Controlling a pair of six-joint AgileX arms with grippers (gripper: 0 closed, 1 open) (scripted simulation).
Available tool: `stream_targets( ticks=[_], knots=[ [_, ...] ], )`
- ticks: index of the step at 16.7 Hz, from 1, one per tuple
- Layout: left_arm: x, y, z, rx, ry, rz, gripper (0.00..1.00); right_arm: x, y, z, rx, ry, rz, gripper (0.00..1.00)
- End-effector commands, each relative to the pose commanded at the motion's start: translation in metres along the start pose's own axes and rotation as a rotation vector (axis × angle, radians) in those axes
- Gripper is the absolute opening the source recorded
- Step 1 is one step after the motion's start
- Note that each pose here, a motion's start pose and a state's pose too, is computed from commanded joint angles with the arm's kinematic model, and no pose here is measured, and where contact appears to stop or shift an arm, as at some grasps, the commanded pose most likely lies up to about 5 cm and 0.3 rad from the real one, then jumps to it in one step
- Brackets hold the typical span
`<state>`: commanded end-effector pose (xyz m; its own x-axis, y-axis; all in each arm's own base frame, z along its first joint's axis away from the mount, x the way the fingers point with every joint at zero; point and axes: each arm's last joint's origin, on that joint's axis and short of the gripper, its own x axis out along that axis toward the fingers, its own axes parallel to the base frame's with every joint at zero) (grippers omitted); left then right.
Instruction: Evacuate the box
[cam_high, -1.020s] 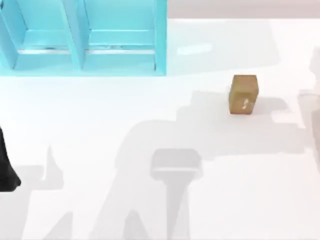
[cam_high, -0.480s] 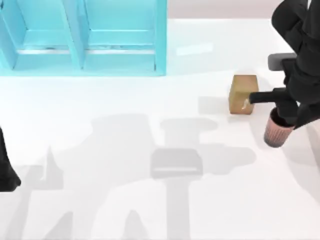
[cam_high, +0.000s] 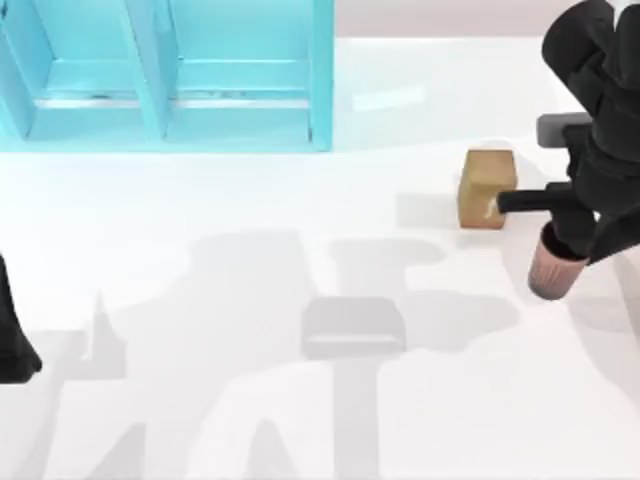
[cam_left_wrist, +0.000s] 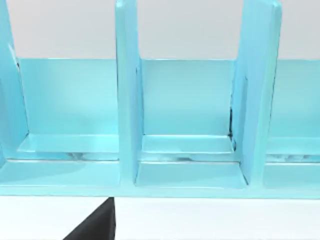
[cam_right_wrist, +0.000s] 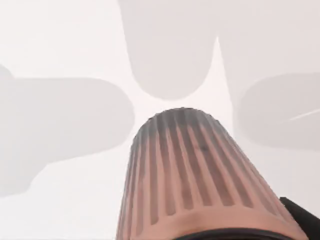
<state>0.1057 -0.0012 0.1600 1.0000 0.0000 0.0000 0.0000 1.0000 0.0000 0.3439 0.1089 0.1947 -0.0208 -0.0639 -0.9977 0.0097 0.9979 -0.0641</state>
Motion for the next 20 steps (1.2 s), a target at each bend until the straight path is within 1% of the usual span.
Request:
stream_targets(
  ticks=[6, 11, 20],
  knots=[
    [0.0, 0.0, 0.0, 0.0, 0.0, 0.0, 1.0, 0.035, 0.005, 0.0, -0.002, -0.008, -0.001, 0.0],
    [0.0, 0.0, 0.0, 0.0, 0.0, 0.0, 1.0, 0.039, 0.005, -0.001, -0.002, -0.009, -0.001, 0.0],
    [0.0, 0.0, 0.0, 0.0, 0.0, 0.0, 1.0, 0.039, 0.005, -0.001, -0.002, -0.009, -0.001, 0.68]
  ],
)
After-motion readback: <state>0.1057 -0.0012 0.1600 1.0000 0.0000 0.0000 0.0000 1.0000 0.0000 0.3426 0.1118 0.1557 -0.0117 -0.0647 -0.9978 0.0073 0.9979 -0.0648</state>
